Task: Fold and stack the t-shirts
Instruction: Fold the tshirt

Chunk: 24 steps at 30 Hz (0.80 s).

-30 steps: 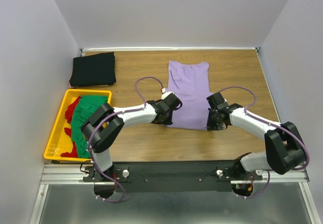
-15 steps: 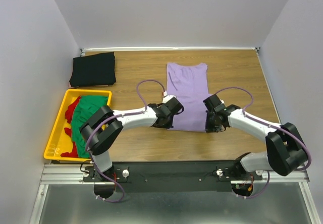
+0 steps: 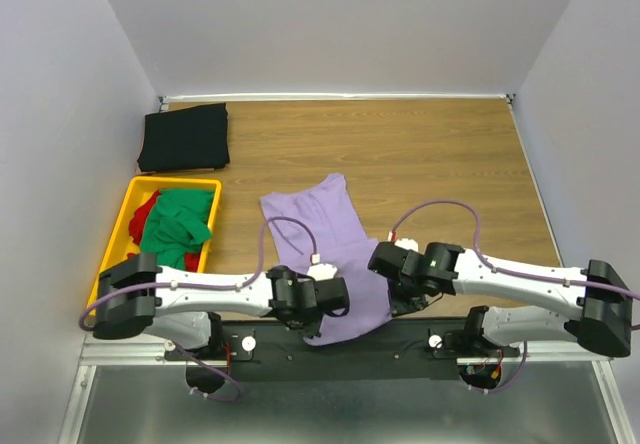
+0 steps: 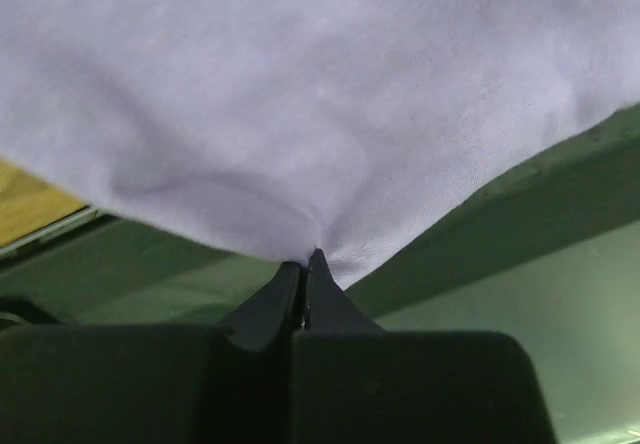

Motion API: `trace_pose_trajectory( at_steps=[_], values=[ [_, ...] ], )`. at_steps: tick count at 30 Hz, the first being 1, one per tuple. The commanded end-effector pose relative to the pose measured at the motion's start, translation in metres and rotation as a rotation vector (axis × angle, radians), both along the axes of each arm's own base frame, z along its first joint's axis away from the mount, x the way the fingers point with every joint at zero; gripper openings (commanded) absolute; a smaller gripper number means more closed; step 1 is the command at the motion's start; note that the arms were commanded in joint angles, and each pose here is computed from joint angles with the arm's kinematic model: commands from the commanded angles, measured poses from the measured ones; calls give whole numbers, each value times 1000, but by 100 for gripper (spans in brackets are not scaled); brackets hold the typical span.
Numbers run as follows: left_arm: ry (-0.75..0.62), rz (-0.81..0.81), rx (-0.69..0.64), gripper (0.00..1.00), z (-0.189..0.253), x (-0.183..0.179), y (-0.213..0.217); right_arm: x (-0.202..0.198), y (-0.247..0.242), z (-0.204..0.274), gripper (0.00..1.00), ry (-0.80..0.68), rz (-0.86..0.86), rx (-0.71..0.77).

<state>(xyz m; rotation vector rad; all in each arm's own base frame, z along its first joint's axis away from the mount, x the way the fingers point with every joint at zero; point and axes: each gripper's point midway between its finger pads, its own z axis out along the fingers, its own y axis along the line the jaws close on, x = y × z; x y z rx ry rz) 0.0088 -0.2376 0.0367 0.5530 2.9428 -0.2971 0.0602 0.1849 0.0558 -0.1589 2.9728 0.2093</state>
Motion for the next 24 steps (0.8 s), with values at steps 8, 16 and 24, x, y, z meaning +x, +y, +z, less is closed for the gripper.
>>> trace_pose_trajectory(
  at_steps=[8, 16, 24],
  values=[
    [-229, 307, -148, 0, 64, 136, 38, 105, 42, 88, 1, -225, 14, -23],
    [-405, 373, -208, 0, 117, 226, 65, 211, 73, 137, 1, -327, 55, 28],
    [-459, 409, -186, 0, 118, 286, 96, 287, 91, 145, 1, -346, 84, 87]
  ],
)
